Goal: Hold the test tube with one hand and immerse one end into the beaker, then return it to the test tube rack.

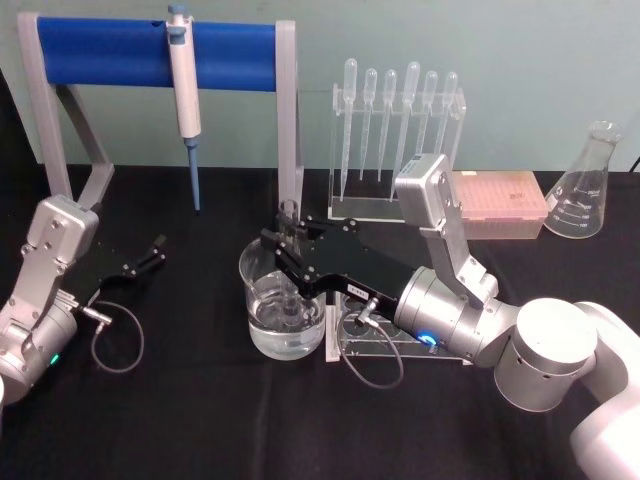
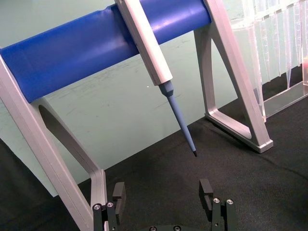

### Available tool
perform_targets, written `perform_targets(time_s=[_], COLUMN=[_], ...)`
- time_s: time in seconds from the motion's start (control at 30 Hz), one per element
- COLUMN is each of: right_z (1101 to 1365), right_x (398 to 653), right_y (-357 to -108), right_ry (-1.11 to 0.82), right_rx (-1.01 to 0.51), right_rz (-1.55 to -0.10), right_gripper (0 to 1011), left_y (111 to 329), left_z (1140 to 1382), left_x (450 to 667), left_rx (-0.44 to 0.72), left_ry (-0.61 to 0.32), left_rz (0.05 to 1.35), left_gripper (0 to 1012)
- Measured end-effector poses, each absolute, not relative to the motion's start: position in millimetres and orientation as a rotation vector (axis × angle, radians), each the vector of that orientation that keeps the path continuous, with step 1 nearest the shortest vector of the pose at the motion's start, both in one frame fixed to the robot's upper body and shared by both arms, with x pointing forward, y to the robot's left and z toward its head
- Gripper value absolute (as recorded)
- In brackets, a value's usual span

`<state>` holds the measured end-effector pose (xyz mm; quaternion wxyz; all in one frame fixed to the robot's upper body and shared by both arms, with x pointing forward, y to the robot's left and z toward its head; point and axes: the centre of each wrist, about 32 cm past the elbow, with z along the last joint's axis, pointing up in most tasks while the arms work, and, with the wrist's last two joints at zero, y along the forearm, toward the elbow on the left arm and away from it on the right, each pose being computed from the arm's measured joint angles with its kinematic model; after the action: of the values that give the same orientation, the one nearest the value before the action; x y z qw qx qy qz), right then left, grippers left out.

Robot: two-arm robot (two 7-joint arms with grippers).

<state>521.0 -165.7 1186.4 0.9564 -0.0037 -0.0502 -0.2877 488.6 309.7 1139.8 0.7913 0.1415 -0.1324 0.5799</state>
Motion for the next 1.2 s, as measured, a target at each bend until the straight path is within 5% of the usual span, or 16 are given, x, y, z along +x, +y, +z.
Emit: perform_targets(time_s=[1.2], right_z=[1186.4], right_x=[521.0], right_y=[-165.7], right_ry=[-0.102], right_rx=[-0.008], right_rz=[-0.584], right_gripper=[228], left_y=[309.7], left_z=[1139.8], left_x=[488.6], left_rx=[0.304], left_ry=[-0.285], left_rz=[1.248], left_gripper=[1000])
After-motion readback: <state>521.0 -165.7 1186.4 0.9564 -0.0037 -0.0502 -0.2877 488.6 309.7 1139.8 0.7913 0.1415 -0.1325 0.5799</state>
